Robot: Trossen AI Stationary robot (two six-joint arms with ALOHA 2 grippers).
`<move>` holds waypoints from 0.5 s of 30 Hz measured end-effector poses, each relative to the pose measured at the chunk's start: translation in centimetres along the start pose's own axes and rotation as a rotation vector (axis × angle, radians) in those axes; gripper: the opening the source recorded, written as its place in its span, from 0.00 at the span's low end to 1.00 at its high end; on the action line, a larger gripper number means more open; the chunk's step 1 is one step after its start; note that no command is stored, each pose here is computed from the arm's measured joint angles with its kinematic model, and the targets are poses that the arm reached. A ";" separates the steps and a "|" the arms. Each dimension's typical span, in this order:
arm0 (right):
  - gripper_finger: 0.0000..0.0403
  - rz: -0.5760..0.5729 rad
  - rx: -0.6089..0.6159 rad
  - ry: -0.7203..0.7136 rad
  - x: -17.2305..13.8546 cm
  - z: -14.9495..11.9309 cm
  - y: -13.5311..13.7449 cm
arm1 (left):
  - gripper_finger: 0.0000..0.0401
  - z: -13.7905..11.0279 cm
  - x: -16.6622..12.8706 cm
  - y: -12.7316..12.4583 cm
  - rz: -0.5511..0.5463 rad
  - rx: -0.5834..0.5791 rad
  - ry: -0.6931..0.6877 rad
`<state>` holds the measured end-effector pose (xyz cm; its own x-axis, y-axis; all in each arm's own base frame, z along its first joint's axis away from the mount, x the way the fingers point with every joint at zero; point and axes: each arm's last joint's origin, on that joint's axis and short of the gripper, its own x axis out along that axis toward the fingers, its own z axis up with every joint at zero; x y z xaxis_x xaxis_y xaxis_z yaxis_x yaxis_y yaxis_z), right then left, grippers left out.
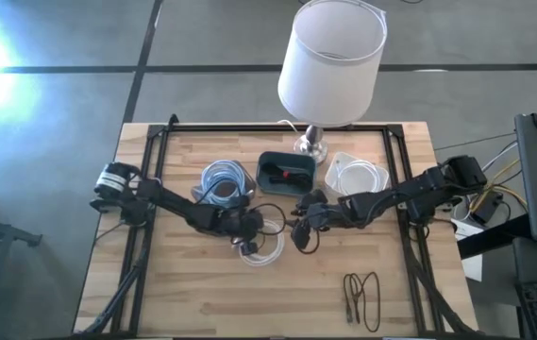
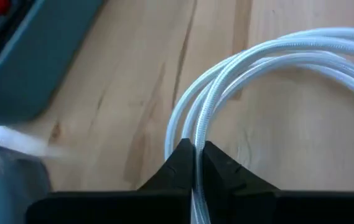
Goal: Pick & Place USB Port
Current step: Put the white HDMI cable into the white bin
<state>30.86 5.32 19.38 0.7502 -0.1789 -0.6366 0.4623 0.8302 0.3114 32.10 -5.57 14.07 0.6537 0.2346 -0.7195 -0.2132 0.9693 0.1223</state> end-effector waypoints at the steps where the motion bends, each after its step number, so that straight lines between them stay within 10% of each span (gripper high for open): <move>1: 0.44 0.006 0.002 -0.003 0.2 -0.1 0.1 | 0.04 0.2 0.0 0.0 0.008 -0.001 -0.006; 15: 0.44 0.081 -0.098 0.069 3.3 0.1 1.9 | 0.06 3.5 -0.7 -0.4 0.050 -0.011 -0.123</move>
<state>34.27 6.23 17.95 0.7474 -0.0755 -0.6601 0.3508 0.8886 0.2956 34.22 -5.83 16.95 0.7263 0.2902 -0.6232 -0.2552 0.9556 0.1475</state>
